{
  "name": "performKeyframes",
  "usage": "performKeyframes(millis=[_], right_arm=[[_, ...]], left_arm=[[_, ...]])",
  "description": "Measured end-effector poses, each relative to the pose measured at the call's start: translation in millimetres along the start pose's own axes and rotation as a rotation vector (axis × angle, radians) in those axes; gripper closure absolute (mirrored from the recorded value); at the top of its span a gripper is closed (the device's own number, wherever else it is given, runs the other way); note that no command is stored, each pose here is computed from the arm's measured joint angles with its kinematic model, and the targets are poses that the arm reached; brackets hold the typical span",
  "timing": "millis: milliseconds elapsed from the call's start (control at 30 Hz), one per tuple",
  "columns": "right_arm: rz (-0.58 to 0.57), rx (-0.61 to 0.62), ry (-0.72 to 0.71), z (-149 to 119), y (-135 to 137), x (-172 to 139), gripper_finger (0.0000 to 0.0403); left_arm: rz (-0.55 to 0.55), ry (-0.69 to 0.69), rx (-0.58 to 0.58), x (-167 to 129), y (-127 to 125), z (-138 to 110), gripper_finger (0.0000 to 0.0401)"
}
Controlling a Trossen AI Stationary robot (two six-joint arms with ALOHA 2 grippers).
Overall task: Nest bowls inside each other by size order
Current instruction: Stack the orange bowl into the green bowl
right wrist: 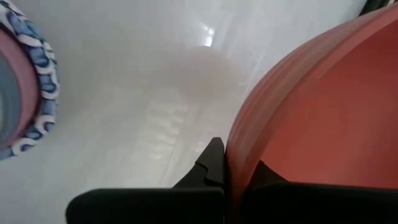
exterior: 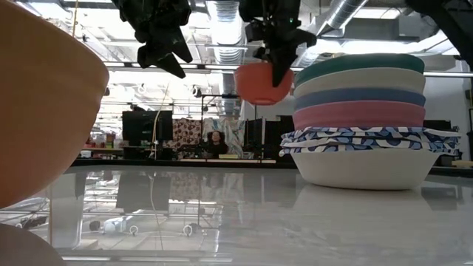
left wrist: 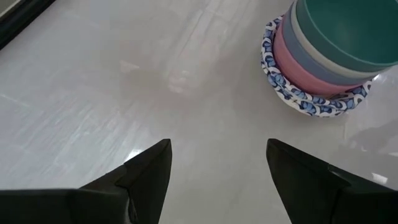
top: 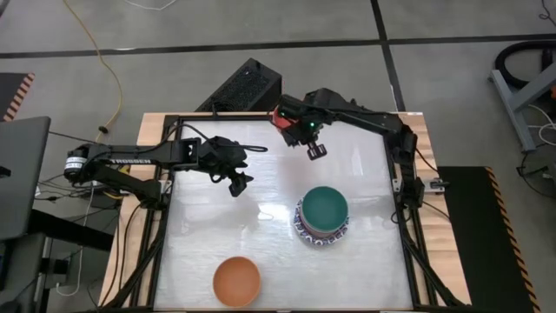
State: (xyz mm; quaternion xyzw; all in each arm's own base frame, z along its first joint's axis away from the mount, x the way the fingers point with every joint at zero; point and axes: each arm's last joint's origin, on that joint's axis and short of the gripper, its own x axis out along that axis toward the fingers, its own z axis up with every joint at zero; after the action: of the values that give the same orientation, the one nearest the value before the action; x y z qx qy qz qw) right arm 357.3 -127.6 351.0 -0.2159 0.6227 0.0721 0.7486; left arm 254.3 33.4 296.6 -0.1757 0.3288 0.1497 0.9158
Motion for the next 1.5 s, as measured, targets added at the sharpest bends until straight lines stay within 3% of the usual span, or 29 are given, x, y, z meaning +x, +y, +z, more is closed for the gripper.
performKeyframes(millis=[333,833,1267,1500], right_arm=[[-0.013,0.020,-0.065,12,36,-33,0.0392],[-0.002,0.094,-0.229,18,116,-102,0.0392],[0.095,0.087,-0.232,35,184,-115,0.0392],[0.144,0.207,-0.235,39,211,-121,0.0392]], left_arm=[[-0.001,0.000,0.008,0,0,0,0.0150],[0.000,0.000,0.039,0,0,0,0.0150],[0.000,0.000,0.058,0,0,0,0.0150],[-0.001,-0.001,0.058,0,0,0,0.0150]])
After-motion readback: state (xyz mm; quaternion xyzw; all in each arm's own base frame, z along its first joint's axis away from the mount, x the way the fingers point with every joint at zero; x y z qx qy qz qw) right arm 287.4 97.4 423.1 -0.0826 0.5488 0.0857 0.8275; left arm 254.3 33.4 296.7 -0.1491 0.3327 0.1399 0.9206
